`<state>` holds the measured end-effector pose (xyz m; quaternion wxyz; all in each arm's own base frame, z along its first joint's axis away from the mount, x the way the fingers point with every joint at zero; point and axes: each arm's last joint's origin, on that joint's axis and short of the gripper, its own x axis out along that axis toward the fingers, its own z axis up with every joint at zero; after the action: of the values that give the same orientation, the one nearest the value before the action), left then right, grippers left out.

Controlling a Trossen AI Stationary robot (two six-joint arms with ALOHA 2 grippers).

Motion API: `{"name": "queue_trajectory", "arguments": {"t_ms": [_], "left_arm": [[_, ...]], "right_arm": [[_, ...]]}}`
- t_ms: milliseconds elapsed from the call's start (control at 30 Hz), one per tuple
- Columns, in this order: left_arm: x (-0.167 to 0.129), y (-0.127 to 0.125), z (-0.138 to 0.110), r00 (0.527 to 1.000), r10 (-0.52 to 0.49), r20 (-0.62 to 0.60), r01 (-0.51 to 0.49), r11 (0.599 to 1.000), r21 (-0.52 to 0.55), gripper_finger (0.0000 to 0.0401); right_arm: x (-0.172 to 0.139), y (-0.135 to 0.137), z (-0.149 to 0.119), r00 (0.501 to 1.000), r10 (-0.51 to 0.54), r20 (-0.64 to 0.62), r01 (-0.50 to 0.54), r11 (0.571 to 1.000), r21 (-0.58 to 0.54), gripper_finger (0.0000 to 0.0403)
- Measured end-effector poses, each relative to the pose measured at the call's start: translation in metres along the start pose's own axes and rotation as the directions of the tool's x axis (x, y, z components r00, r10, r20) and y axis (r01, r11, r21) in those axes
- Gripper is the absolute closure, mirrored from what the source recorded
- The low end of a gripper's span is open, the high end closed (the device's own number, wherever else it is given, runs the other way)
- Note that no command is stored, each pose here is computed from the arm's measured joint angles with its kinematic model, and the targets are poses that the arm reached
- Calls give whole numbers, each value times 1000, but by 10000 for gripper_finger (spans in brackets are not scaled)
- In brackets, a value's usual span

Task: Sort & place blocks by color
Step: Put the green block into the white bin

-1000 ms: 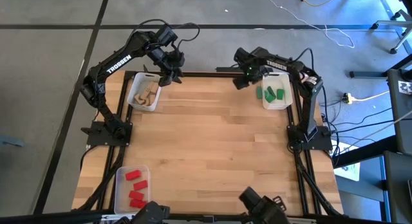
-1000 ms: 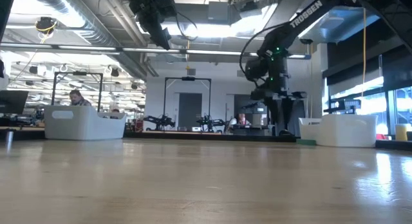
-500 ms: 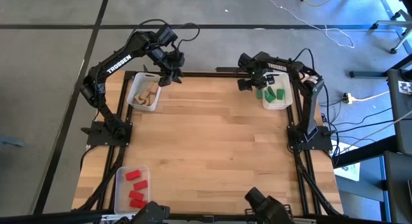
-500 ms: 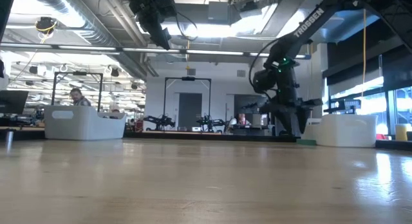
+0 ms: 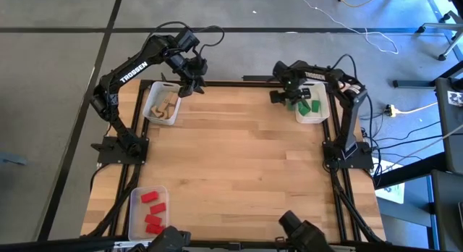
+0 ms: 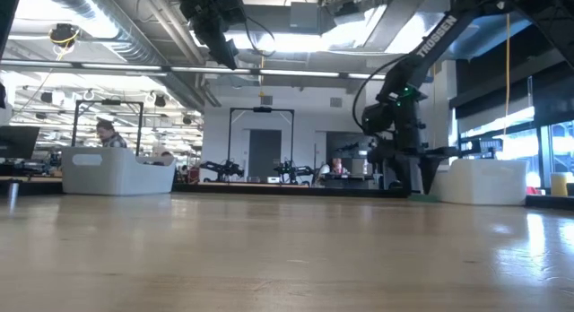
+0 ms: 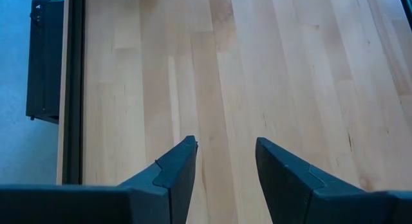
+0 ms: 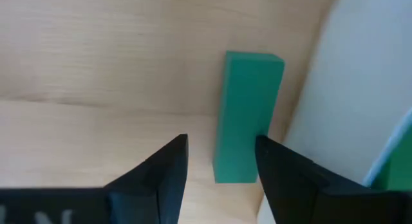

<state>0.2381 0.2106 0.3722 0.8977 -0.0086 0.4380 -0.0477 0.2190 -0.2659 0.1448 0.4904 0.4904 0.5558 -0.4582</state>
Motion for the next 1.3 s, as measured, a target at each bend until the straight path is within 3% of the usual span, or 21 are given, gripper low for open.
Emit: {"name": "queue_trajectory", "arguments": {"t_ms": [333,1067,1300], "left_arm": [[0,0,0,1000,3,-3,-3,1000,0,250],[0,0,0,1000,-5,3,5,1000,9,249],[0,-1,1,999,-41,32,40,999,8,251]], "right_arm": [[-9,24,3,994,80,78,-61,974,-220,221],[-15,25,0,997,53,52,-38,968,-248,221],[-34,30,8,990,30,138,10,960,-278,221]]}}
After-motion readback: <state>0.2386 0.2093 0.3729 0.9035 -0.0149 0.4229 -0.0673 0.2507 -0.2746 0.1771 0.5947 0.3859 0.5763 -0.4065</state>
